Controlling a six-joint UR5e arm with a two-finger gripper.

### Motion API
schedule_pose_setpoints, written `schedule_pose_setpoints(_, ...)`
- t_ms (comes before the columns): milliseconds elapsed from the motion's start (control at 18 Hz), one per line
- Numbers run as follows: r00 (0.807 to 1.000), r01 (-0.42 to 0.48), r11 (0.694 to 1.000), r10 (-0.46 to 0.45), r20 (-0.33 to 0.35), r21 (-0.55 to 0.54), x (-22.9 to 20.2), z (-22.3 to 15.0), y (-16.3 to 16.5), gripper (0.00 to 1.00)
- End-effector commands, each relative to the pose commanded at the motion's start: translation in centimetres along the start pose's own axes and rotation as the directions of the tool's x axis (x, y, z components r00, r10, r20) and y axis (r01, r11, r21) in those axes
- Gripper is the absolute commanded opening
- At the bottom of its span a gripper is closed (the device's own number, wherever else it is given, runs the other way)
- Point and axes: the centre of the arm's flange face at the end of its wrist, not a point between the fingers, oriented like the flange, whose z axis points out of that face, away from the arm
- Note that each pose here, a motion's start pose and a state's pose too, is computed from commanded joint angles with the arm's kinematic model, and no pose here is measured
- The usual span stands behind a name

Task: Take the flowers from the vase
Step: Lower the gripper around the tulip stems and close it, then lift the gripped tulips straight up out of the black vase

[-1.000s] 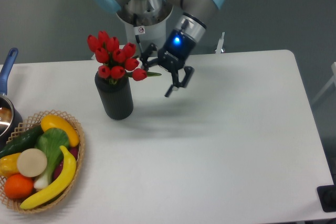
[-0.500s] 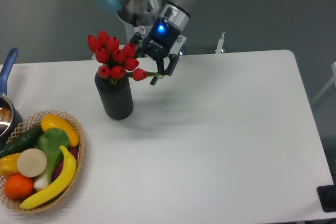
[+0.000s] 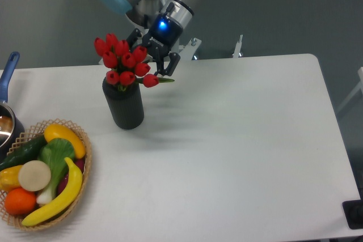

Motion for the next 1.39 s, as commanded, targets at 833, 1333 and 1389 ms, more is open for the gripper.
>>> schedule_pose_setpoints(833,0.998,0.012,0.998,-0.008,-0.063,0.061,-1.2,1.4,-0.9,0.98)
schedule_pose_setpoints(1333,0.997,0.013,0.998,-0.008,-0.078,0.059,-0.9,1.8,-1.0,0.47)
schedule_pose_setpoints(1389,0.997,0.013,0.998,-0.008,-0.078,0.059,-0.8,1.8,-0.9,0.43)
